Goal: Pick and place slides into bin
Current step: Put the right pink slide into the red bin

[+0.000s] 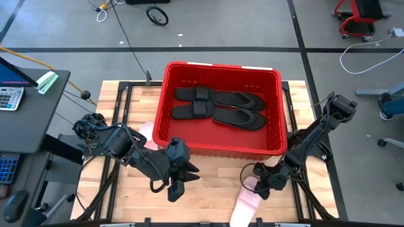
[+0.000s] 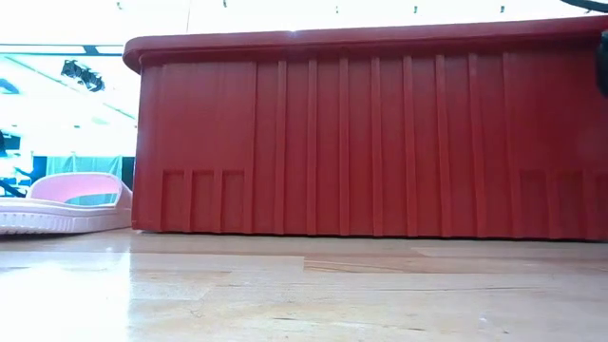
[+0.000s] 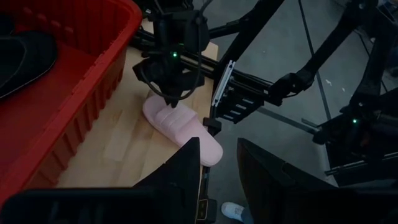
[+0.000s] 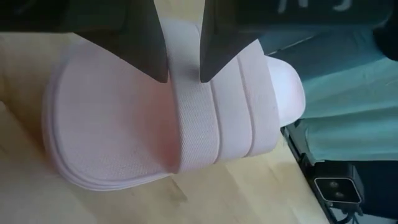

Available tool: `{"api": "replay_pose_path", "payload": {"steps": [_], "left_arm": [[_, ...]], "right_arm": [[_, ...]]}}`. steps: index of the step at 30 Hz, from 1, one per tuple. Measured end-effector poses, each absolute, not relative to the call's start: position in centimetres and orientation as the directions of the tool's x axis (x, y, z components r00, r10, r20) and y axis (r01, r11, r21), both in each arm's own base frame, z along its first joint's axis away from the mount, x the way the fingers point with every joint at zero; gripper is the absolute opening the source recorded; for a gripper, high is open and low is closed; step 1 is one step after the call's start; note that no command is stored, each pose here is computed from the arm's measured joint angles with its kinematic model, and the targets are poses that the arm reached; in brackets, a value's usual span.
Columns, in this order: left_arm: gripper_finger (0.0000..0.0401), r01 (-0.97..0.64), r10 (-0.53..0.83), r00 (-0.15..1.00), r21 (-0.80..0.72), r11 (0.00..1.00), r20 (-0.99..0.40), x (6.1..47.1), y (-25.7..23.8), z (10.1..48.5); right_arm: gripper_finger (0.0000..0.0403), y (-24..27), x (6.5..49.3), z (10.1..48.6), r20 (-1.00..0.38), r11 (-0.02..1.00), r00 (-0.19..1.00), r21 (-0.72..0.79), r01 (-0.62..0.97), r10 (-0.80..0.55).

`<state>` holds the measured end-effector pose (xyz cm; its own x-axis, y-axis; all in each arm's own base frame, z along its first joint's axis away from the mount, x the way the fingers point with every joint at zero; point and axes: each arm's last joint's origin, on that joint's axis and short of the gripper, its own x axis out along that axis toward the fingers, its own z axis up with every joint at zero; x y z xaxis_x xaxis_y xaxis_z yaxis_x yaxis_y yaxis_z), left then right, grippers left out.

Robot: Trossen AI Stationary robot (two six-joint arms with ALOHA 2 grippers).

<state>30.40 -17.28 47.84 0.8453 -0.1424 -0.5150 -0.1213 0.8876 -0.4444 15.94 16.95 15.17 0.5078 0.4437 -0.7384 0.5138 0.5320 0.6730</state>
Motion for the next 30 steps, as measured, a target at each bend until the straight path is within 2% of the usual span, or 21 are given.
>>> {"api": "replay_pose_path", "payload": {"steps": [10, 14, 17, 22, 25, 30], "left_arm": [[0.011, -0.126, -0.14, 0.841, -0.441, 0.889, -0.522, 30.7, -17.4, 47.5], [0.0105, -0.147, -0.131, 0.798, -0.401, 0.904, -0.588, 31.8, -18.0, 45.9], [0.0095, -0.172, -0.11, 0.764, -0.365, 0.915, -0.635, 33.1, -18.5, 44.2], [0.0076, -0.19, -0.13, 0.722, -0.376, 0.907, -0.679, 35.1, -19.2, 42.0], [0.0063, -0.183, -0.168, 0.679, -0.387, 0.904, -0.714, 36.2, -19.4, 40.7], [0.0034, -0.228, -0.158, 0.635, -0.38, 0.897, -0.756, 38.4, -19.1, 38.2]], "right_arm": [[0.01, 17.7, 16.6, 14.2, -0.725, 0.535, 0.516, 0.687, 0.492, 0.456], [0.0098, 17.7, 16.7, 13.9, -0.731, 0.542, 0.512, 0.68, 0.494, 0.451], [0.0076, 17.8, 16.7, 13.9, -0.729, 0.54, 0.514, 0.683, 0.492, 0.453], [0.0009, 17.8, 16.7, 14.1, -0.721, 0.535, 0.519, 0.691, 0.486, 0.459], [0.0013, 17.7, 16.7, 14.2, -0.719, 0.534, 0.52, 0.693, 0.485, 0.461], [0.0005, 17.7, 16.6, 14.2, -0.722, 0.536, 0.519, 0.69, 0.486, 0.459]]}}
